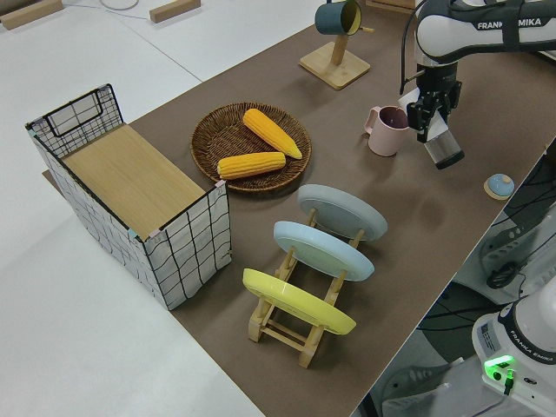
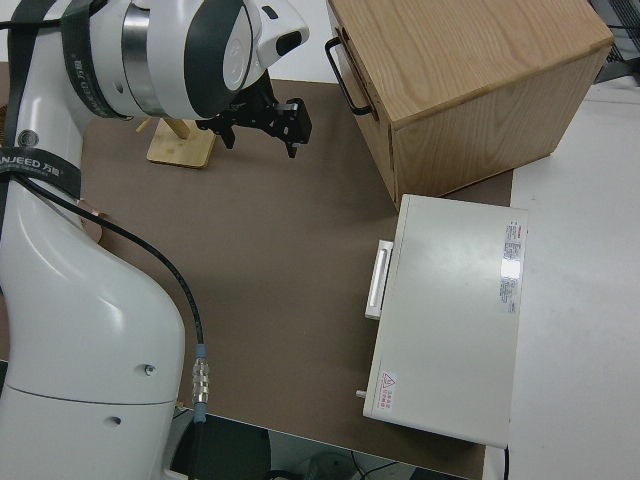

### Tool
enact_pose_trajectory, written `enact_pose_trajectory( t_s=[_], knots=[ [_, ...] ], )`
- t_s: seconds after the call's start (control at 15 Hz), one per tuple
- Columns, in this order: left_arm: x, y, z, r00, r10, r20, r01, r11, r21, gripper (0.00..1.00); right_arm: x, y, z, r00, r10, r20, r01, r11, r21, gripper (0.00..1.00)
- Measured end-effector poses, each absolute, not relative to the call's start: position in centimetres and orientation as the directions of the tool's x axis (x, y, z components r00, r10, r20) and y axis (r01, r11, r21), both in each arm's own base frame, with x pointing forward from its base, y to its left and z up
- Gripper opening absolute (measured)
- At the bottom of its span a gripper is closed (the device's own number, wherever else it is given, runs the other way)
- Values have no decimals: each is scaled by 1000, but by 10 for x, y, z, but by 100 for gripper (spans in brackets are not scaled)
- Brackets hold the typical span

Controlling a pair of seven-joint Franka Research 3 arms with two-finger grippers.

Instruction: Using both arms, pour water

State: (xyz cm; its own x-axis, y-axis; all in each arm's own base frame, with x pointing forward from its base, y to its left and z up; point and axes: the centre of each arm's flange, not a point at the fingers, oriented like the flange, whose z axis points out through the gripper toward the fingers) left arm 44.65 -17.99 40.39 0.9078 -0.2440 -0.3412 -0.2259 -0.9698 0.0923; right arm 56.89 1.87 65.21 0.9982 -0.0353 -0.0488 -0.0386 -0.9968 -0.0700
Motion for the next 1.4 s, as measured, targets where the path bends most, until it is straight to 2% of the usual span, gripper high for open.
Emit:
enact_pose_trajectory(
  t_s=[1.4],
  knots=[
    [444,-186,408,901,-257,-350,-240,-966,92,64,569,19,652,998,-35,-49,-39,-997,-70,100]
  ],
)
